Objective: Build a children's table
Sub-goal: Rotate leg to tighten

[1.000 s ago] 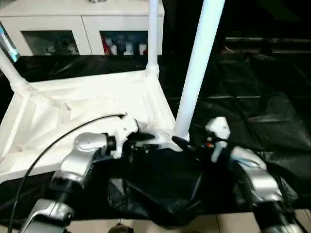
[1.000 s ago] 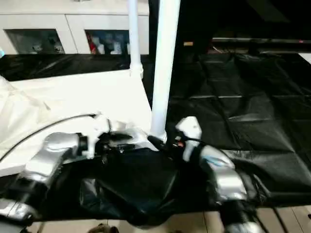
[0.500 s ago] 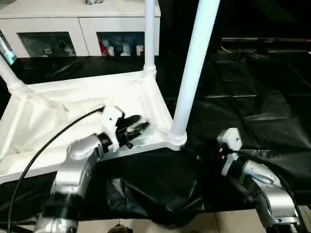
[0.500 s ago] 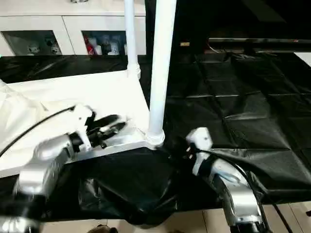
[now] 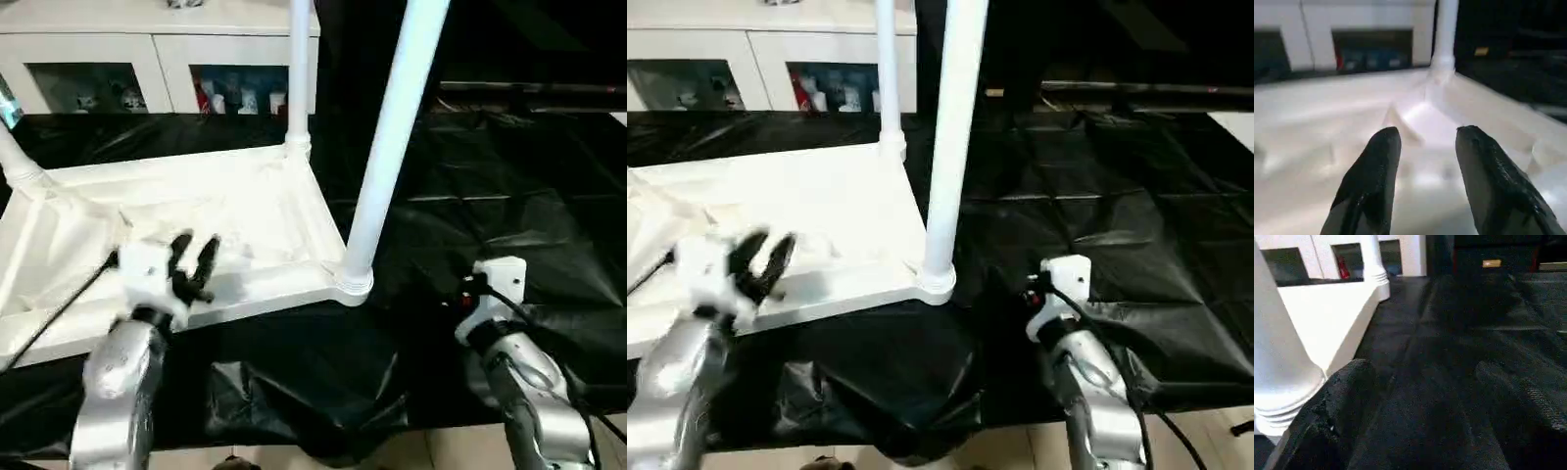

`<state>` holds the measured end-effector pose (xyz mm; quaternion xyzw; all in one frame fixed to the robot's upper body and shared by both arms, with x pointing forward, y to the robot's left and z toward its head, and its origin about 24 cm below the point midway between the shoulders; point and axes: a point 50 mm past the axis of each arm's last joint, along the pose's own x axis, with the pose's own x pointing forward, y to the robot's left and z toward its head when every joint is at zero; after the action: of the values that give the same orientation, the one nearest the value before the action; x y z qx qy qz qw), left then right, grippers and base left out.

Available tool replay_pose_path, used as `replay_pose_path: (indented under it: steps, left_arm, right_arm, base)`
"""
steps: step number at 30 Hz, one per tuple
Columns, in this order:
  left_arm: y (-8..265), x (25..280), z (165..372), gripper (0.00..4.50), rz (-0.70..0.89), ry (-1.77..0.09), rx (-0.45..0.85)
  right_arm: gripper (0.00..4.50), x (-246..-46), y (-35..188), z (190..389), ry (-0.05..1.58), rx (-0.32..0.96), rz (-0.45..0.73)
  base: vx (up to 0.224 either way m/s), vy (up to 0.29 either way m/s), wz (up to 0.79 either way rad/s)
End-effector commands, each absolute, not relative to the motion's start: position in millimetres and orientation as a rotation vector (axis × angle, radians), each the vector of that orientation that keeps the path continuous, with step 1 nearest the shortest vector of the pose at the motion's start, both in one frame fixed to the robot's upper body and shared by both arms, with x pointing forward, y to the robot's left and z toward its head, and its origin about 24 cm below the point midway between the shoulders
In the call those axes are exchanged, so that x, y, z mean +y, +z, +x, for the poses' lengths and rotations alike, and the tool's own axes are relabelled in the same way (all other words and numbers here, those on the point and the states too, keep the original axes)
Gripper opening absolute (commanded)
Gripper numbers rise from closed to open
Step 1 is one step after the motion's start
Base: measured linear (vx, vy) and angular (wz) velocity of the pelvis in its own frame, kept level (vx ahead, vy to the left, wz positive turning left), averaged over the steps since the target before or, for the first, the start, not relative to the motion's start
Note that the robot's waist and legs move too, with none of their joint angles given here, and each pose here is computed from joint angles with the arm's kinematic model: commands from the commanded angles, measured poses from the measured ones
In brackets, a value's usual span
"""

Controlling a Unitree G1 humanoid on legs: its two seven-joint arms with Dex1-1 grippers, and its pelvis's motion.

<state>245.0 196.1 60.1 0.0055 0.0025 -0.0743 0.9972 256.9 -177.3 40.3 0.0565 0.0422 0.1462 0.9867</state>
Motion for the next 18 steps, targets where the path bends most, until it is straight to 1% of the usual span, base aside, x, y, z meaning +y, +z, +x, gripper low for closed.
replay_pose_path:
  steps: [1,2,3,4,5,7,9,11,13,14,15,18]
  left_arm:
    - [65,193,246,2.12,0.02,-0.143,-0.005]
    - [67,191,247,2.12,0.036,-0.132,-0.001]
    - [72,186,246,2.12,0.038,-0.111,-0.012]
    - [72,186,246,2.12,0.038,-0.111,-0.012]
    - [75,182,243,2.12,0.03,-0.112,-0.013]
    - [75,181,242,2.12,0.029,-0.116,-0.01]
    - [72,183,238,2.12,-0.023,-0.078,-0.009]
    - [69,184,240,2.12,-0.031,-0.067,-0.01]
    - [70,185,242,2.12,-0.033,-0.062,-0.022]
    - [70,188,247,2.12,-0.044,-0.029,-0.03]
    - [70,191,248,2.12,-0.048,-0.013,-0.03]
    - [71,195,250,2.12,-0.067,0.004,-0.042]
  right_arm:
    - [3.73,-177.5,42,260.2,0.288,0.077,0.104]
    - [3.73,-176.4,44,262.7,0.309,0.072,0.092]
    - [3.73,-175.2,46,270.5,0.336,0.065,0.067]
    - [3.73,-175.2,46,270.5,0.336,0.065,0.067]
    - [3.73,-176.3,49,276.7,0.348,0.055,0.044]
    - [3.73,-177.1,51,278.9,0.353,0.049,0.033]
    - [3.73,-180.3,59,284.5,0.353,0.022,0.006]
    - [3.73,-181.3,59,282.3,0.337,0.022,-0.012]
    - [3.73,-181.2,57,279.2,0.328,0.024,0.003]
    - [3.73,-179.9,52,270.4,0.305,0.031,0.045]
    - [3.73,-178.5,50,266.5,0.298,0.038,0.058]
    - [3.73,-174.6,49,260.7,0.288,0.034,0.08]
  base:
    - [0.0,0.0,0.0]
    - [0.0,0.0,0.0]
    - [0.0,0.0,0.0]
    - [0.0,0.0,0.0]
    - [0.0,0.0,0.0]
    - [0.0,0.0,0.0]
    - [0.0,0.0,0.0]
    - [0.0,0.0,0.0]
    - [0.0,0.0,0.0]
    - [0.0,0.0,0.0]
    - [0.0,0.0,0.0]
    - [0.0,0.0,0.0]
